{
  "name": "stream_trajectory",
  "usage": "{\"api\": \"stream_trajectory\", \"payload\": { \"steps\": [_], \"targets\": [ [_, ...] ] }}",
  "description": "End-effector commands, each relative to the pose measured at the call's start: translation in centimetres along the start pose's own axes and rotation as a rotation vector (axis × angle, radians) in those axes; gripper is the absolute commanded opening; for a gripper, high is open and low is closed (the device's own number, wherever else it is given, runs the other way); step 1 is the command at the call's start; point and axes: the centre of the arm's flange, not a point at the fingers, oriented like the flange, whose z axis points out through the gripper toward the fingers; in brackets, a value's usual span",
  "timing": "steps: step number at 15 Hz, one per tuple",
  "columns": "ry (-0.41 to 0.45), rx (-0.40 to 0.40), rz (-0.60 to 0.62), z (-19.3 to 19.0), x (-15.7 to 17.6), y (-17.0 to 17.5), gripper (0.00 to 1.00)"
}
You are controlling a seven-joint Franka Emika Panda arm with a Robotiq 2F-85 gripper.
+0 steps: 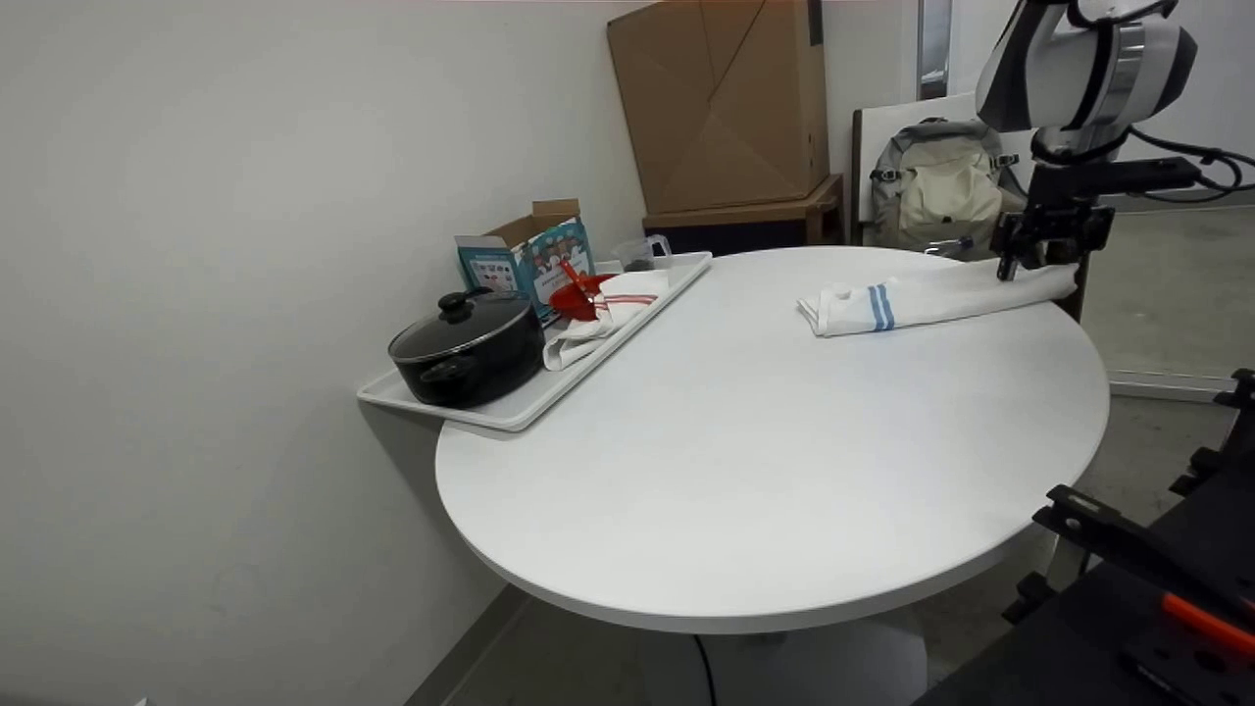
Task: Fold the towel on the table
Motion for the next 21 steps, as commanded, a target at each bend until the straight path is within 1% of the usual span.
{"api": "stream_trajectory", "payload": {
  "steps": [1,2,3,4,7,9,10,13,17,19,21],
  "targets": [
    [0.005,-0.004,0.007,0.3,0.8,-0.5,0.6],
    [0.002,-0.007,0.0,0.0,0.7,-0.7,0.53],
    [0.004,-0.009,-0.004,-0.3,0.7,-1.0,0.43],
    [0.01,-0.008,-0.011,-1.0,0.7,-1.3,0.37],
    [0.038,-0.008,-0.031,-3.3,1.0,-2.3,0.12],
    [0.059,-0.008,-0.042,-4.9,1.2,-3.0,0.01],
    [0.069,-0.009,-0.049,-5.7,1.4,-3.4,0.0],
    [0.094,-0.014,-0.065,-9.0,1.5,-4.7,0.01],
    [0.095,-0.042,-0.097,-13.3,0.8,-6.6,0.01],
    [0.09,-0.059,-0.139,-15.0,0.1,-8.7,0.01],
    [0.091,-0.079,-0.176,-16.3,-0.4,-11.5,0.01]
  ]
}}
